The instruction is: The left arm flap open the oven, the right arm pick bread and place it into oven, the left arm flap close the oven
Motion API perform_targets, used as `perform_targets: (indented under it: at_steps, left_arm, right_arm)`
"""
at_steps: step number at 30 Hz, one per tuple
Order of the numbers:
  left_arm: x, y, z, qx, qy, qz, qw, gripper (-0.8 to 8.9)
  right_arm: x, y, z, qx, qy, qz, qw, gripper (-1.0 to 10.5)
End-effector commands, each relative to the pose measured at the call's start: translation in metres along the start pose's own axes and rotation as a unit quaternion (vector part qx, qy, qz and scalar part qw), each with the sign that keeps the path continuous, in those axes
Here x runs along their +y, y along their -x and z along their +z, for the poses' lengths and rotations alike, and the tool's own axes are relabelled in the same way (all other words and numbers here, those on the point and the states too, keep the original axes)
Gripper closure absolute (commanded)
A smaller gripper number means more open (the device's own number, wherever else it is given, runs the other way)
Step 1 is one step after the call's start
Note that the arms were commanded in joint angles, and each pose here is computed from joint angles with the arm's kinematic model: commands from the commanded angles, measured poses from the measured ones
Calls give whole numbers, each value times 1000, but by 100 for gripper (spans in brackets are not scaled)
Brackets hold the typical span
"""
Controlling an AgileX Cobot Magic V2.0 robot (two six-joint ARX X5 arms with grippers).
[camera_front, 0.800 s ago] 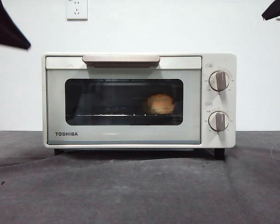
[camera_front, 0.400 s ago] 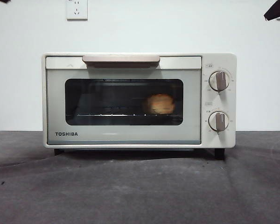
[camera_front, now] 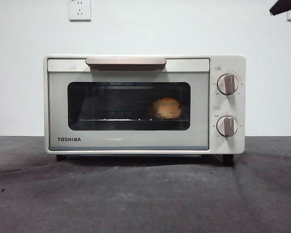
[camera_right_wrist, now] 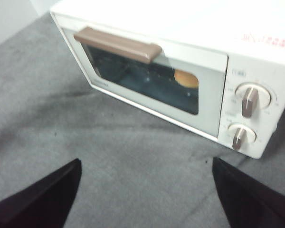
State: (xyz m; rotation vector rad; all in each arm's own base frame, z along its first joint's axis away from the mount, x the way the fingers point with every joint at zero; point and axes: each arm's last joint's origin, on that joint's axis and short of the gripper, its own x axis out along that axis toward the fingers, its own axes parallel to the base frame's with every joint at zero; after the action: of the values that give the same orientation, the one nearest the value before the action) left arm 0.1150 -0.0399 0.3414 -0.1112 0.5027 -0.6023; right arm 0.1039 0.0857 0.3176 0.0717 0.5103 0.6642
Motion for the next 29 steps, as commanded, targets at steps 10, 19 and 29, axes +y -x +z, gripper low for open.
perform_targets:
  at_steps: [10, 19, 29]
  left_arm:
    - [-2, 4, 5, -12, -14, -1, 1000, 798]
    - [-2, 4, 5, -12, -14, -1, 1000, 798]
    - [-2, 4, 5, -12, -14, -1, 1000, 798]
  right_arm:
    - [2, 2, 7, -19, 14, 5, 1000, 941]
    - [2, 2, 7, -19, 14, 5, 1000, 941]
    - [2, 2, 7, -19, 14, 5, 1000, 941]
